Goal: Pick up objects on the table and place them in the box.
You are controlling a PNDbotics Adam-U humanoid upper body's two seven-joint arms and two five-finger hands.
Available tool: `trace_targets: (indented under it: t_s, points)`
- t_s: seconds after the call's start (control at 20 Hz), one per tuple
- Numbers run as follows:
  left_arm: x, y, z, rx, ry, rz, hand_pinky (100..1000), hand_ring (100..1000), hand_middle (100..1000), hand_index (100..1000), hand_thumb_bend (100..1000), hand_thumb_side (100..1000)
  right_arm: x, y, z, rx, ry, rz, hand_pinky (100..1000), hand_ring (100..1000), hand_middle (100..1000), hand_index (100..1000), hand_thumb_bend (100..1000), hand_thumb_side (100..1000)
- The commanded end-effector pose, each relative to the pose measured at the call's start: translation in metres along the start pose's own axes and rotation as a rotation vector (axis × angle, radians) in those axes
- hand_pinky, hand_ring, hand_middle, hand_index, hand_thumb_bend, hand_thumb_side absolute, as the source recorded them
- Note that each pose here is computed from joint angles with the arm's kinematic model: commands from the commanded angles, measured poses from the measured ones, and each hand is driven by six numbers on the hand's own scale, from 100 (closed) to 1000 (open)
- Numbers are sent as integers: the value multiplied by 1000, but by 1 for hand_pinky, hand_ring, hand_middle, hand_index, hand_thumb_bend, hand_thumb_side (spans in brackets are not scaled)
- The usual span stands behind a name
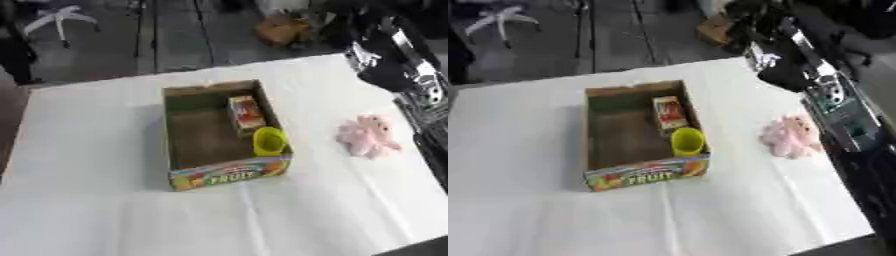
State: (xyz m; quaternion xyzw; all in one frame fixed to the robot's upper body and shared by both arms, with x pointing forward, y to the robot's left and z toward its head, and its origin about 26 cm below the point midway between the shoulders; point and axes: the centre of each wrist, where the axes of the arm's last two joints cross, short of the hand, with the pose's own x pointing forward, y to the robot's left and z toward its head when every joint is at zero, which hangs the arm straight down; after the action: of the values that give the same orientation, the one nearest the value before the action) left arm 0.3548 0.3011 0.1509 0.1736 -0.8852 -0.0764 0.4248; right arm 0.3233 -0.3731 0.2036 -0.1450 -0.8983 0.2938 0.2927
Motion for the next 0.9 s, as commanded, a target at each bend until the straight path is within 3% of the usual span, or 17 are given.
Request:
trace_targets:
  t_s: [0.05, 0.9]
  points:
    - [7, 6, -4, 12, -35, -6, 746, 754, 740, 854, 527, 971, 10, -7, -3, -19, -26, 13, 724, 668, 813, 850, 100, 495]
    - [5, 8, 1, 18, -21, -26, 741, 748, 737, 851, 549, 951, 4, -5, 12, -71, 47, 34, 717, 659, 813, 851, 100, 492]
